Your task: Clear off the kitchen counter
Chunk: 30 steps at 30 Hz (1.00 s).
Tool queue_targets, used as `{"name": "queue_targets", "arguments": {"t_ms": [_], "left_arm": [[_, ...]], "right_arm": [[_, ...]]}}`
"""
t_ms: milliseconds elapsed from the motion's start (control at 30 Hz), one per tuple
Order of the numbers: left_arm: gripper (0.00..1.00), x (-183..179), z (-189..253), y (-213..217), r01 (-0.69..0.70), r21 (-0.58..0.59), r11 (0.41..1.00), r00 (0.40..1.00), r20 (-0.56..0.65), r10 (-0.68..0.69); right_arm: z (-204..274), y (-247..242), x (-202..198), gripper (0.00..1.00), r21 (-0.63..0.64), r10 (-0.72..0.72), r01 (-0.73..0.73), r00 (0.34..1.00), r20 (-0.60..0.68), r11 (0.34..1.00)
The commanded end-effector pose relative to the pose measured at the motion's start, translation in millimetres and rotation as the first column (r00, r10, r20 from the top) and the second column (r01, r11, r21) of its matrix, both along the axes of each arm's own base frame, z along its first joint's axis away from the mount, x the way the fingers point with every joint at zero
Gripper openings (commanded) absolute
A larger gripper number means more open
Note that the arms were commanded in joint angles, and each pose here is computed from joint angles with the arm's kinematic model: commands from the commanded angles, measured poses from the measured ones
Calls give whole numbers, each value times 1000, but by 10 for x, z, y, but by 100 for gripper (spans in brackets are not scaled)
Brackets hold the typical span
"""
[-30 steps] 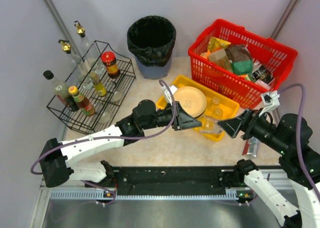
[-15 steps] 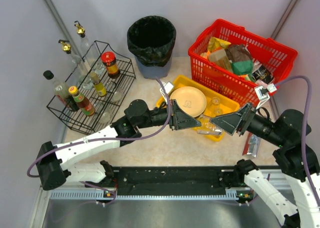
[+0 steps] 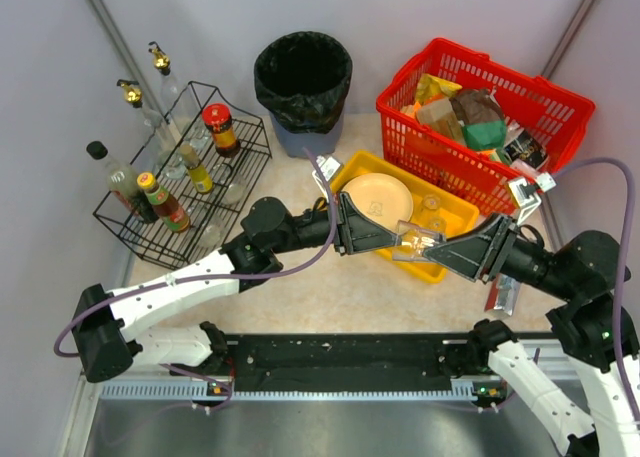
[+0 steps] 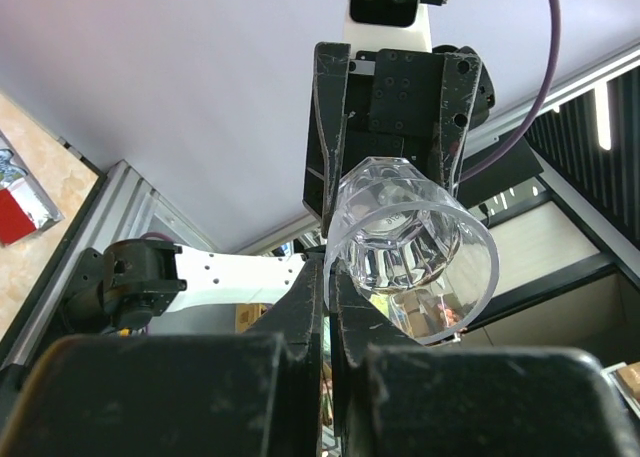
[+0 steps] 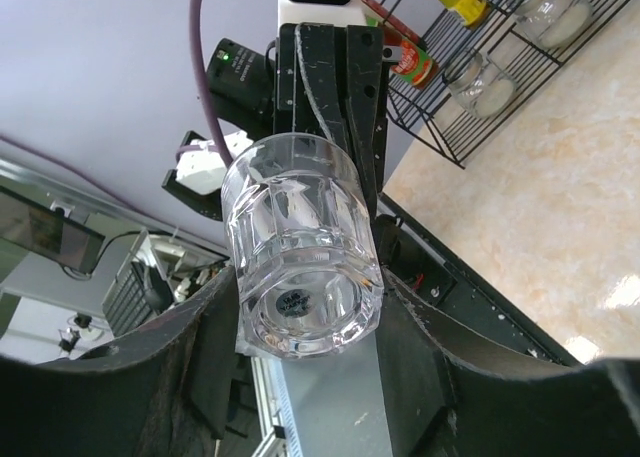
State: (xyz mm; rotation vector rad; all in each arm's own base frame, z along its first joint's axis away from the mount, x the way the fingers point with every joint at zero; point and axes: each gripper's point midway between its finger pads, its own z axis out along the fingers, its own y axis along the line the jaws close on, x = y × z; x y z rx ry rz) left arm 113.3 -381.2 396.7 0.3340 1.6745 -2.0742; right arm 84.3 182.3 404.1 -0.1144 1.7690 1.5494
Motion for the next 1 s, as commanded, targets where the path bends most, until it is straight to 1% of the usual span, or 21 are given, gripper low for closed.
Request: {"name": "queue_targets", "arguments": {"t_ms": [0, 133, 167, 233, 267, 333, 400, 433, 500, 567, 633, 667, 700, 733, 767, 800, 833, 867, 900, 967], "left_arm": [[0, -93, 410, 130, 22, -130, 991, 998, 67, -13], [0, -100, 388, 150, 18, -129, 991, 998, 70, -9], [0, -101, 388, 155, 16, -129, 991, 997, 72, -7], [0, -104, 372, 157, 17, -127, 992, 997, 71, -8], [0, -107, 371, 158, 19, -127, 992, 997, 72, -9], [0, -107, 367, 158, 22, -132, 991, 997, 71, -13], [0, -116, 369, 153, 28, -138, 990, 997, 71, -19], [0, -113, 368, 151, 28, -140, 990, 998, 67, -19], [0, -117, 363, 142, 35, -141, 989, 997, 68, -25], [0, -121, 353, 138, 39, -143, 989, 997, 67, -30], [0, -116, 332, 138, 37, -144, 989, 998, 63, -28], [0, -108, 315, 137, 35, -141, 989, 998, 61, -26], [0, -108, 312, 136, 35, -139, 990, 998, 61, -26], [0, -102, 287, 127, 34, -132, 991, 998, 57, -26], [2, -94, 277, 126, 30, -125, 992, 998, 57, -23], [11, -75, 244, 120, 23, -113, 993, 999, 47, -18], [18, -49, 205, 121, 10, -100, 995, 999, 44, -5], [31, -19, 166, 132, -12, -88, 996, 999, 42, 16], [48, 32, 82, 141, -43, -66, 997, 998, 33, 46], [69, 132, -91, 217, -120, -16, 993, 993, 19, 120]], "right_arm": [[126, -16, -6, 46, 35, -13, 11, 999, 48, 999], [104, -17, 65, 41, 37, -36, 34, 999, 36, 999], [96, -15, 72, 44, 37, -37, 36, 999, 34, 999], [113, -14, 83, 65, 38, -39, 37, 999, 39, 999], [118, -12, 85, 70, 41, -39, 37, 999, 39, 998], [135, -15, 108, 71, 48, -48, 46, 998, 48, 998], [153, -10, 124, 66, 57, -49, 46, 997, 60, 997], [147, -1, 146, 60, 60, -50, 47, 997, 52, 997], [146, 14, 157, 52, 67, -42, 38, 998, 50, 997], [124, 16, 178, 49, 73, -47, 44, 998, 40, 996], [118, 17, 184, 48, 78, -48, 45, 998, 44, 996], [128, 17, 189, 40, 81, -50, 46, 998, 48, 996], [120, 20, 198, 29, 80, -50, 46, 998, 47, 996], [129, 17, 194, 21, 82, -51, 47, 997, 50, 996], [127, 17, 210, 12, 80, -56, 52, 997, 51, 995], [118, 16, 221, 6, 77, -60, 56, 997, 50, 995], [96, 20, 243, 2, 71, -63, 60, 997, 44, 996], [73, 22, 268, 0, 61, -68, 65, 997, 40, 996], [26, 26, 302, 0, 47, -73, 72, 997, 28, 996], [-88, 26, 382, 0, 9, -93, 93, 996, 4, 996]]}}
